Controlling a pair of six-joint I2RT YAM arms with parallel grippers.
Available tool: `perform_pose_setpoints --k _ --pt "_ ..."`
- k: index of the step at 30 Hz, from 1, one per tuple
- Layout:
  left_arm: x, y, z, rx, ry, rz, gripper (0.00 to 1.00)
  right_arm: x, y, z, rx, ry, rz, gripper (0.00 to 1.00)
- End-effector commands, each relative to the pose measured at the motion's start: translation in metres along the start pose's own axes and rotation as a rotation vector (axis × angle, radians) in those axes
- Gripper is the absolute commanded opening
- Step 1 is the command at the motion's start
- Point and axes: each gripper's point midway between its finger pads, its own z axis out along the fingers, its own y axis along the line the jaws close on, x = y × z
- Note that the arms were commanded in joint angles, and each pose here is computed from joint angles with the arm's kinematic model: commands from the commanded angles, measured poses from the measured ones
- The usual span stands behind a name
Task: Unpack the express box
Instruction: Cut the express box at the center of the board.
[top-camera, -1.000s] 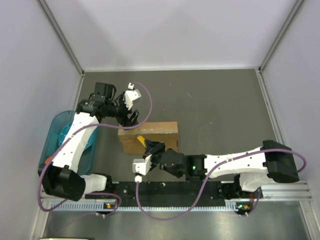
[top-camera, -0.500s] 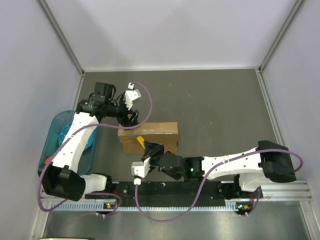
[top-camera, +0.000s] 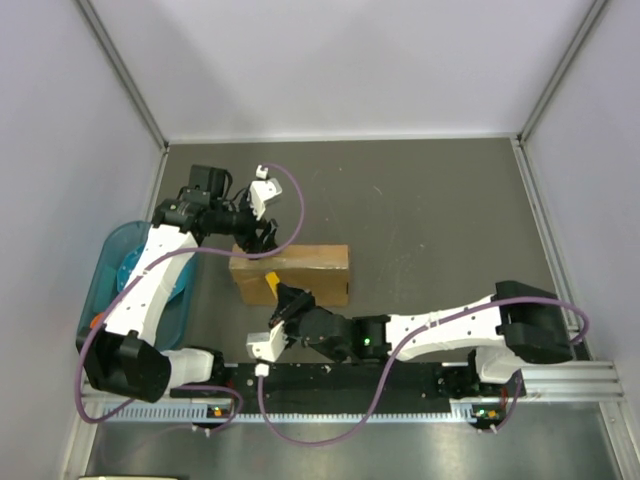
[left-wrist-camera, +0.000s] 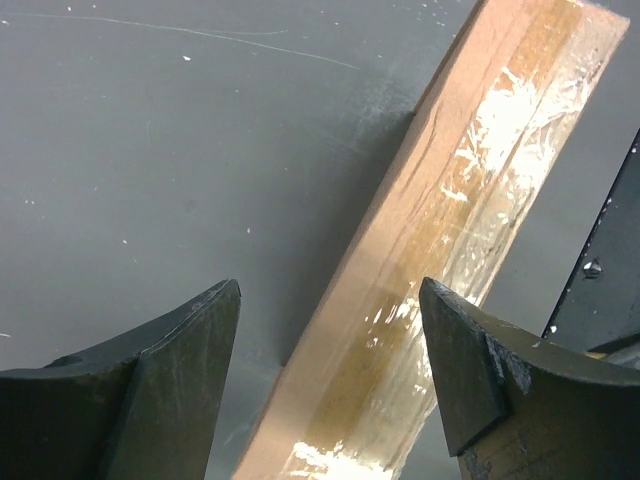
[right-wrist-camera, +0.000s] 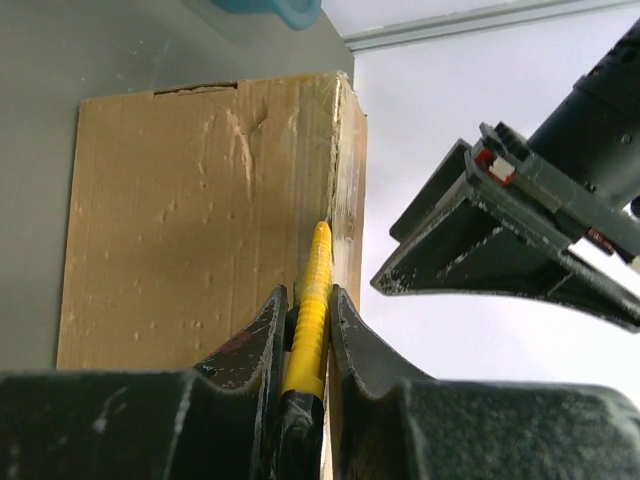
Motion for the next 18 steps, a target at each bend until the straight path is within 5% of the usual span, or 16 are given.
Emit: perform_pose_setpoints --k 1,9,18 --pt "0.001 -0.002 0.002 0.004 -0.017 0.002 0.77 0.014 0.089 0.010 -0.293 0.027 -0.112 0.00" --pt "0.017 -0.015 0.002 0.034 0.003 0.008 0.75 0.026 0.075 0.015 -0.175 0.112 -0.073 0.00" --pt "-0.009 -0.024 -0.017 0.053 -0.041 0.071 0.81 0.060 0.053 0.016 0.019 0.236 -0.083 0.00"
